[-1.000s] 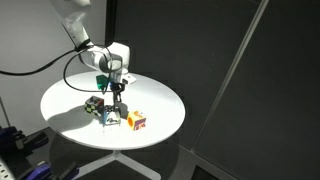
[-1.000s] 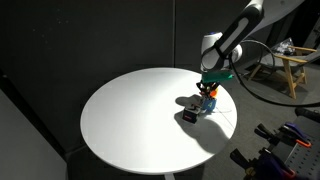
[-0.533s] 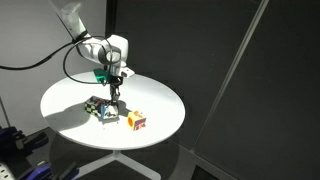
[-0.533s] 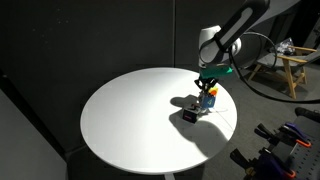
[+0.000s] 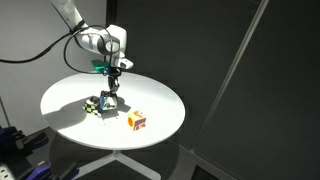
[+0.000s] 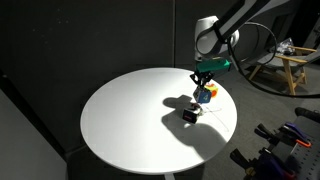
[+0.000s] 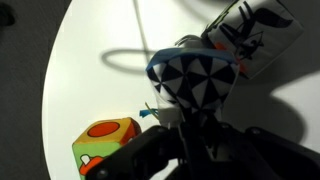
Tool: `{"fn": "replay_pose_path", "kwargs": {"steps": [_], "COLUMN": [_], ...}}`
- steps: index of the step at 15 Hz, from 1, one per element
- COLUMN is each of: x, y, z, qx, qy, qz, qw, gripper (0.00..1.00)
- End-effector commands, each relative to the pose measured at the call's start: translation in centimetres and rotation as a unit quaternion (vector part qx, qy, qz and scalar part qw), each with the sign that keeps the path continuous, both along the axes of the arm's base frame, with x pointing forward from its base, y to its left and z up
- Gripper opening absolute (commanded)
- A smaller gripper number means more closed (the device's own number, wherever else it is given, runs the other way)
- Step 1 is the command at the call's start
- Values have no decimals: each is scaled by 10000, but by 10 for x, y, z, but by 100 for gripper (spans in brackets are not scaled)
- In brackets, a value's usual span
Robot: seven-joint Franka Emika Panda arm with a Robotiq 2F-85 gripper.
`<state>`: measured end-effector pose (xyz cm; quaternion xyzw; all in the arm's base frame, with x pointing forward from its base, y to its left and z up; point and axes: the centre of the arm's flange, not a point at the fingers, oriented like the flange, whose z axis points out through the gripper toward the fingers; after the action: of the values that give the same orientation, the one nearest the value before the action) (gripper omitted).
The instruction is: Move the middle toy foam to the left
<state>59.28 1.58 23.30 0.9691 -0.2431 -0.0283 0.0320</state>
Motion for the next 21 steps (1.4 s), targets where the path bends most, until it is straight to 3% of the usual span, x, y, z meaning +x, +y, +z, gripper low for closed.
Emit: {"fn": "replay_pose_path", "kwargs": {"steps": [1, 7, 11, 17, 21], "x": [4, 3, -1, -21, -59], "y": [15, 47, 75, 131, 156], "z": [23, 38, 42, 32, 28], "qx": [36, 131, 239, 113, -144], "qy": [-65, -224, -238, -151, -126], "qz": [378, 1393, 2241, 3622, 4314], "qw": [9993, 9899, 9740, 9319, 9019], "gripper": [4, 4, 4, 4, 4]}}
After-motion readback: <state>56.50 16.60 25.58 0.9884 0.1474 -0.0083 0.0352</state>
